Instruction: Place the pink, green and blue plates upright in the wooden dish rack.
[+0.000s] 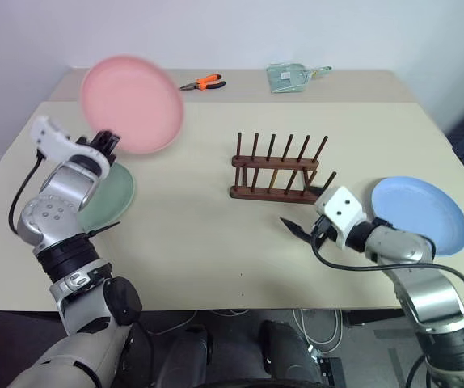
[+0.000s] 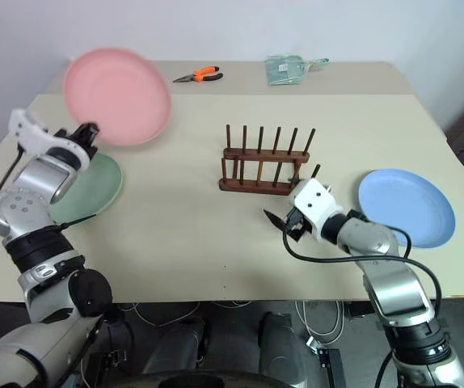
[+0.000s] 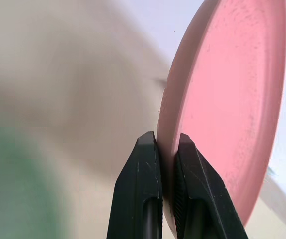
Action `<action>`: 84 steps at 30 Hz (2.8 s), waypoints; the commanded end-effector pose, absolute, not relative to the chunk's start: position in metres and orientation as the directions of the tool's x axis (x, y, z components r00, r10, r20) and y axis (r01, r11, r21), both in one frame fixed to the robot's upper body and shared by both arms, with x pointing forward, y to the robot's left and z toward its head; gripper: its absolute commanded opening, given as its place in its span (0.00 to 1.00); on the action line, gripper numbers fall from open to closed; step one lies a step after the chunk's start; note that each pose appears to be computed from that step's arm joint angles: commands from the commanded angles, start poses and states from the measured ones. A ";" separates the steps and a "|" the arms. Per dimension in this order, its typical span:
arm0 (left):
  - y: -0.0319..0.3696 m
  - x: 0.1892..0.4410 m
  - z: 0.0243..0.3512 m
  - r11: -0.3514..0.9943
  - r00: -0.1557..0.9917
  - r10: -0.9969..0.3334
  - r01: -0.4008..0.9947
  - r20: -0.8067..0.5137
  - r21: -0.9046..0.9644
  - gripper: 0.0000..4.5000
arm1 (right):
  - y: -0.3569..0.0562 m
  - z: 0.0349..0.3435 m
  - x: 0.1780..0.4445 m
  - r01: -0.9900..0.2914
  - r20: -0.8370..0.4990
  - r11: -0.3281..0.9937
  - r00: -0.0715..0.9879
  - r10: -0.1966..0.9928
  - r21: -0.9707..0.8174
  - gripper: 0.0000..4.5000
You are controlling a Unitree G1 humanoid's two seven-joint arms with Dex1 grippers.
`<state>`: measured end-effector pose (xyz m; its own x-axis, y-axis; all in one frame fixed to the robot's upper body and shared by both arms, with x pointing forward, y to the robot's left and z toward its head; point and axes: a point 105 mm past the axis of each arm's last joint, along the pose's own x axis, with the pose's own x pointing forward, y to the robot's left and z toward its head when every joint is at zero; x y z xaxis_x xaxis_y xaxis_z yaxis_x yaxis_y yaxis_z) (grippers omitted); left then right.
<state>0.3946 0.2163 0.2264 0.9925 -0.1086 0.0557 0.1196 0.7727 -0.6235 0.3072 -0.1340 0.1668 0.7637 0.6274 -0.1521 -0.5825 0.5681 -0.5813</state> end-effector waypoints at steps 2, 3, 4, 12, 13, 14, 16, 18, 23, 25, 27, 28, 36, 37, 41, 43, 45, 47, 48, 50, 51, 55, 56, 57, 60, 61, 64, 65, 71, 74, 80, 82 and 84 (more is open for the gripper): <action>0.144 0.386 0.266 0.776 0.925 -0.337 0.379 0.177 -0.503 0.02 | -0.106 0.211 0.314 -0.422 -0.046 0.407 0.738 0.674 -0.810 1.00; 0.128 0.383 0.272 0.768 0.904 -0.382 0.426 0.192 -0.478 0.02 | -0.102 0.217 0.321 -0.356 -0.036 0.352 0.745 0.666 -0.866 1.00; 0.111 0.379 0.278 0.753 0.881 -0.427 0.472 0.206 -0.459 0.02 | -0.098 0.221 0.328 -0.291 -0.032 0.288 0.753 0.657 -0.912 1.00; 0.059 0.358 0.288 0.654 0.776 -0.590 0.622 0.223 -0.431 0.01 | -0.097 0.220 0.363 -0.105 -0.022 0.103 0.798 0.603 -0.989 0.95; 0.057 0.356 0.287 0.650 0.771 -0.598 0.627 0.219 -0.429 0.00 | -0.100 0.221 0.365 -0.091 -0.018 0.094 0.806 0.591 -0.991 0.88; 0.057 0.356 0.286 0.651 0.770 -0.601 0.628 0.215 -0.427 0.00 | -0.102 0.222 0.367 -0.078 -0.011 0.090 0.813 0.582 -0.993 0.80; 0.059 0.357 0.281 0.655 0.777 -0.596 0.616 0.202 -0.437 0.00 | -0.107 0.226 0.368 -0.047 0.013 0.090 0.824 0.567 -0.995 0.60; 0.061 0.358 0.278 0.653 0.781 -0.594 0.609 0.195 -0.449 0.00 | -0.109 0.228 0.367 -0.030 0.024 0.086 0.829 0.559 -0.996 0.35; 0.062 0.362 0.277 0.600 0.779 -0.589 0.600 0.215 -0.529 0.36 | -0.112 0.231 0.364 0.010 0.048 0.071 0.831 0.555 -0.997 0.00; 0.066 0.366 0.282 0.558 0.790 -0.561 0.582 0.249 -0.591 0.61 | -0.112 0.234 0.361 0.029 0.064 0.072 0.829 0.555 -0.997 0.00; 0.080 0.374 0.288 0.561 0.823 -0.496 0.546 0.275 -0.622 0.84 | -0.115 0.237 0.357 0.035 0.080 0.093 0.828 0.555 -0.995 0.00; 0.088 0.378 0.289 0.589 0.842 -0.459 0.526 0.282 -0.614 0.93 | -0.117 0.238 0.355 0.030 0.089 0.114 0.827 0.556 -0.993 0.00; 0.138 0.382 0.271 0.845 0.848 -0.432 0.500 0.307 -0.192 0.93 | -0.150 0.266 0.321 -0.358 0.252 0.758 0.793 0.555 -0.545 0.00; 0.132 0.375 0.262 0.829 0.816 -0.502 0.549 0.286 -0.111 0.93 | -0.154 0.272 0.316 -0.429 0.293 0.813 0.779 0.554 -0.395 0.00; 0.096 0.333 0.206 0.604 0.602 -0.796 0.780 0.068 0.167 0.93 | -0.164 0.277 0.301 -0.593 0.363 0.804 0.739 0.567 -0.046 0.00; 0.088 0.317 0.192 0.510 0.516 -0.856 0.843 0.010 0.172 0.93 | -0.166 0.275 0.299 -0.609 0.352 0.793 0.745 0.567 0.011 0.00; 0.077 0.301 0.182 0.422 0.432 -0.902 0.892 -0.029 0.162 0.93 | -0.169 0.271 0.298 -0.606 0.337 0.794 0.758 0.558 0.048 0.00; 0.067 0.288 0.175 0.352 0.363 -0.930 0.924 -0.056 0.146 0.93 | -0.170 0.267 0.299 -0.600 0.319 0.797 0.771 0.551 0.072 0.00; 0.065 0.285 0.173 0.335 0.346 -0.936 0.932 -0.063 0.141 0.93 | -0.170 0.266 0.299 -0.599 0.313 0.797 0.774 0.551 0.078 0.00; 0.059 0.279 0.168 0.303 0.317 -0.945 0.941 -0.081 0.149 0.93 | -0.171 0.260 0.299 -0.593 0.286 0.801 0.784 0.551 0.080 0.00; 0.058 0.278 0.167 0.296 0.311 -0.947 0.943 -0.086 0.152 0.93 | -0.172 0.259 0.300 -0.591 0.279 0.803 0.786 0.551 0.081 0.00; 0.048 0.269 0.163 0.254 0.267 -0.959 0.958 -0.089 0.136 0.93 | -0.178 0.249 0.306 -0.569 0.236 0.818 0.809 0.539 0.083 0.00; 0.047 0.268 0.162 0.249 0.262 -0.961 0.959 -0.089 0.133 0.93 | -0.179 0.247 0.307 -0.570 0.227 0.817 0.810 0.541 0.087 0.00; 0.046 0.268 0.162 0.248 0.260 -0.961 0.960 -0.090 0.133 0.93 | -0.179 0.245 0.308 -0.577 0.220 0.811 0.807 0.548 0.096 0.00; 0.047 0.268 0.160 0.249 0.263 -0.960 0.959 -0.095 0.133 0.93 | -0.182 0.241 0.311 -0.588 0.208 0.799 0.803 0.559 0.121 0.00; 0.047 0.269 0.160 0.252 0.265 -0.959 0.959 -0.098 0.133 0.94 | -0.183 0.241 0.312 -0.590 0.208 0.797 0.802 0.560 0.128 0.08; 0.051 0.271 0.158 0.265 0.279 -0.954 0.956 -0.109 0.129 0.94 | -0.186 0.241 0.314 -0.587 0.205 0.800 0.804 0.558 0.125 0.35; 0.052 0.272 0.158 0.273 0.287 -0.952 0.954 -0.111 0.123 0.94 | -0.187 0.242 0.315 -0.580 0.203 0.807 0.809 0.552 0.111 0.46; 0.067 0.292 0.155 0.408 0.417 -0.902 0.908 -0.108 0.095 0.97 | -0.206 0.261 0.323 -0.438 0.248 0.896 0.862 0.441 -0.071 0.91; 0.110 0.337 0.171 0.695 0.700 -0.714 0.711 -0.012 0.107 0.97 | -0.217 0.284 0.322 -0.354 0.293 0.913 0.868 0.401 -0.202 0.91; 0.250 0.386 0.188 1.000 0.999 -0.024 0.024 0.029 -0.005 0.99 | -0.174 0.320 0.308 -0.370 0.304 0.777 0.768 0.564 -0.509 0.96; 0.296 0.381 0.188 0.981 0.981 0.194 -0.193 0.006 -0.034 0.99 | -0.144 0.315 0.300 -0.453 0.251 0.684 0.697 0.672 -0.572 0.96; 0.330 0.371 0.185 0.933 0.934 0.356 -0.356 -0.021 -0.051 0.99 | -0.118 0.304 0.293 -0.534 0.189 0.597 0.630 0.753 -0.598 0.96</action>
<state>0.3807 0.3025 0.1749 0.9736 0.2248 -0.0405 -0.2265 0.9729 -0.0458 0.3051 -0.1368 0.3006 0.6964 0.6900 0.1973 -0.5067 0.6674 -0.5457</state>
